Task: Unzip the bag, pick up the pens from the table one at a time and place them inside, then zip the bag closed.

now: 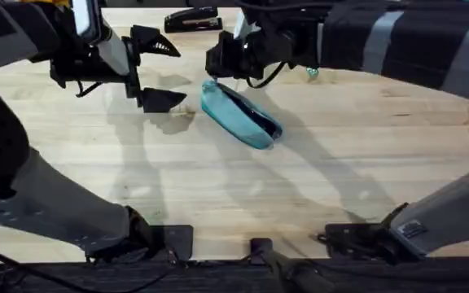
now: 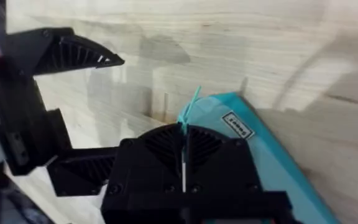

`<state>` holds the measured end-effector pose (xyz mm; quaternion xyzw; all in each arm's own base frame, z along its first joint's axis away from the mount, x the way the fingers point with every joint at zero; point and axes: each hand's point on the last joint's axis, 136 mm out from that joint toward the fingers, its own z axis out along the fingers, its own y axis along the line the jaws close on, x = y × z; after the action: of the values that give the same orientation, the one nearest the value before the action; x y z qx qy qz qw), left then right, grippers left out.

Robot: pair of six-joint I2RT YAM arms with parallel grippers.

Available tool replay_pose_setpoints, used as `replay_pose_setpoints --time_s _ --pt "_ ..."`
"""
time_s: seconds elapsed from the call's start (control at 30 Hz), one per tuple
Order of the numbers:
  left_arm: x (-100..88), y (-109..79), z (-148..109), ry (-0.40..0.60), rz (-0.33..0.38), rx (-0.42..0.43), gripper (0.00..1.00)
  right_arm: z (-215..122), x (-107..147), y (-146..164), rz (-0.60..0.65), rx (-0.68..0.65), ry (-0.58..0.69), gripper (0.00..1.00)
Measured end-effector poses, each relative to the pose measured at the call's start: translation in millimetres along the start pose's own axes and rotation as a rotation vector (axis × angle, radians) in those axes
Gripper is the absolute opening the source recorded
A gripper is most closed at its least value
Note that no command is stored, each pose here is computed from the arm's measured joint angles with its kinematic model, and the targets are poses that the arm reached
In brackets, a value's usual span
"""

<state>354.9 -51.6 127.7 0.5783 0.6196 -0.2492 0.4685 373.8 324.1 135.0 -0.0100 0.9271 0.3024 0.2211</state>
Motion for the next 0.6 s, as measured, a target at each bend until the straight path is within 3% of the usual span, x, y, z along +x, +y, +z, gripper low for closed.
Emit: replay_pose_setpoints --time_s 0.37,0.6 --pt "-16.1 -16.5 21 -0.028 -0.007 0.084 0.993 -5 -2 5 -0.315 -0.009 -0.011 0.03" --pt "-23.9 -25.3 35 -0.043 0.002 0.133 0.993 -5 -1 5 -0.417 -0.009 -0.011 0.03"
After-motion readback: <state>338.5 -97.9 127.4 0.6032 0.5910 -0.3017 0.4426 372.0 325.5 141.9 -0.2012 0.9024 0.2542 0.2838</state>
